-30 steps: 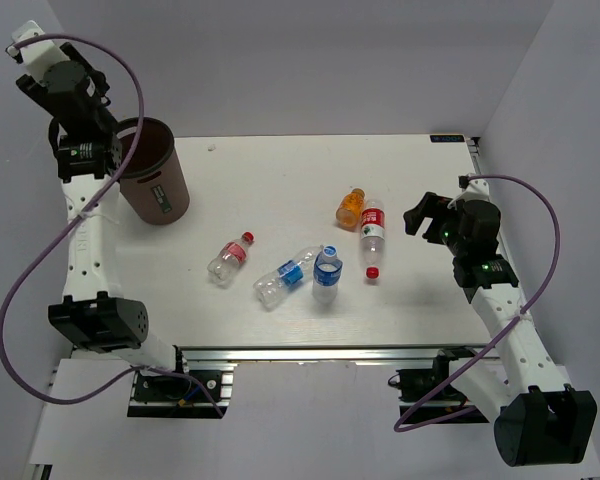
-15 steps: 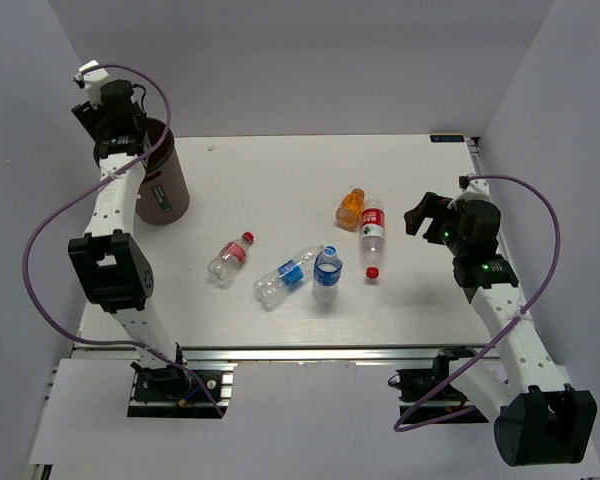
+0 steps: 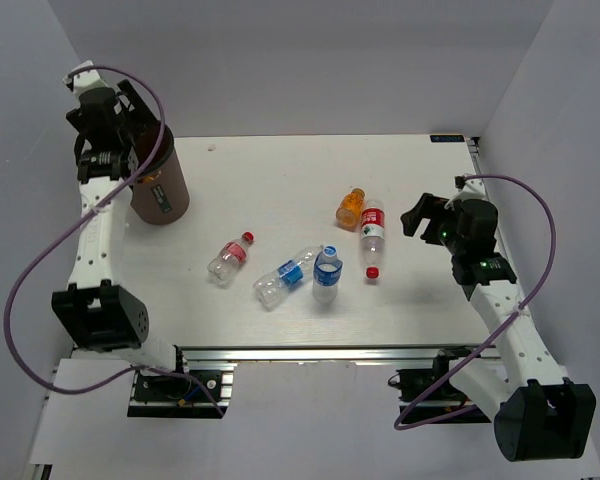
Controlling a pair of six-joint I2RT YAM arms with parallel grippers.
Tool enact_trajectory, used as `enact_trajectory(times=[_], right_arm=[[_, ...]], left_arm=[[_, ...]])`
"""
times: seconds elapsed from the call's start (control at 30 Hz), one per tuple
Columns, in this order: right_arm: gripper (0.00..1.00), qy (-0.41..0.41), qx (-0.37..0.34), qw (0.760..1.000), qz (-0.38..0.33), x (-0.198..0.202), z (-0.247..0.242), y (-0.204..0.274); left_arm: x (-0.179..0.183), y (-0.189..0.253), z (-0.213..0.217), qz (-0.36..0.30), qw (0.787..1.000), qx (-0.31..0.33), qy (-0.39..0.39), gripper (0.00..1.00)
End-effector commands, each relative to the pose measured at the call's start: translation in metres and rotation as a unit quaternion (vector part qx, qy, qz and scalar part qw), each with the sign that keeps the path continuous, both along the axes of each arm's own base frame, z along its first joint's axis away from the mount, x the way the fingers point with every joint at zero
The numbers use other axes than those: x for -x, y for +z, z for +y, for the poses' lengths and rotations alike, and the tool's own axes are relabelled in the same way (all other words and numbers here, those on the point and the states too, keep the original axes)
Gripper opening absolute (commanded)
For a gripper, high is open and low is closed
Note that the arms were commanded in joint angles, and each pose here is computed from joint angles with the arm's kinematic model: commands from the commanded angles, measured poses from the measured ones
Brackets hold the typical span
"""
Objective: Put the plastic bottles in the bin
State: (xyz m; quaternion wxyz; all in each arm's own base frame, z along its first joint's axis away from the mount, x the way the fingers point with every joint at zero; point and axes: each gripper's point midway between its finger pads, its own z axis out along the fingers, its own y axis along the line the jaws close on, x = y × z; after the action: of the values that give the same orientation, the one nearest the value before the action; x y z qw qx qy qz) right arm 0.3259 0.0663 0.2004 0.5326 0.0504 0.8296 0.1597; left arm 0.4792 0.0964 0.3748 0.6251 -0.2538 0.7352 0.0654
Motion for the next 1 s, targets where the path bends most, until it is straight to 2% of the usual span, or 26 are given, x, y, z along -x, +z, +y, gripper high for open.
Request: enact_trajectory(times=[0.0,0.07,0.1,0.13,0.2,0.27,0.37,0.63,0.8,0.97], right_arm=[[0.89,0.028,-0.003,0.999,-0.027,-0.005,0.009,0.018],[0.89,0.033,-0.005,0.999,-0.023,-0.006,0.01,0.014],[0.89,0.028,-0.002,0.999,-0.016,-0.007,0.008,0.009],[0.89,0.026,0.0,1.0,-0.01,-0.007,0.008,0.008],[0.89,0.024,0.003,1.0,0.006,-0.008,0.007,0.001],[0.89,0.025,0.002,1.0,0.012,-0.008,0.007,-0.003],[0.89,0.036,-0.005,0.999,0.017,-0.012,0.012,-0.007],[0.89,0.056,-0.012,0.997,0.045,-0.017,0.02,-0.016],[0.89,0.079,-0.026,0.995,0.049,-0.014,0.029,-0.017],[0.89,0.085,-0.028,0.995,0.045,-0.013,0.031,-0.015]], left_arm=[[0.031,-0.019,-0.066,0.024,0.986,0.067,-0.153,0.98],[0.041,-0.039,-0.116,0.013,0.968,0.114,-0.224,0.98],[0.052,-0.062,-0.136,0.016,0.961,0.118,-0.251,0.98],[0.062,-0.077,-0.175,0.035,0.951,0.114,-0.285,0.98],[0.077,-0.118,-0.185,0.096,0.958,0.083,-0.256,0.98],[0.094,-0.149,-0.211,0.151,0.948,0.072,-0.27,0.98],[0.105,-0.181,-0.209,0.207,0.945,0.047,-0.25,0.98],[0.141,-0.255,-0.191,0.295,0.937,0.045,-0.183,0.98],[0.146,-0.303,-0.203,0.338,0.915,0.044,-0.218,0.98],[0.149,-0.331,-0.199,0.362,0.905,0.028,-0.221,0.97]])
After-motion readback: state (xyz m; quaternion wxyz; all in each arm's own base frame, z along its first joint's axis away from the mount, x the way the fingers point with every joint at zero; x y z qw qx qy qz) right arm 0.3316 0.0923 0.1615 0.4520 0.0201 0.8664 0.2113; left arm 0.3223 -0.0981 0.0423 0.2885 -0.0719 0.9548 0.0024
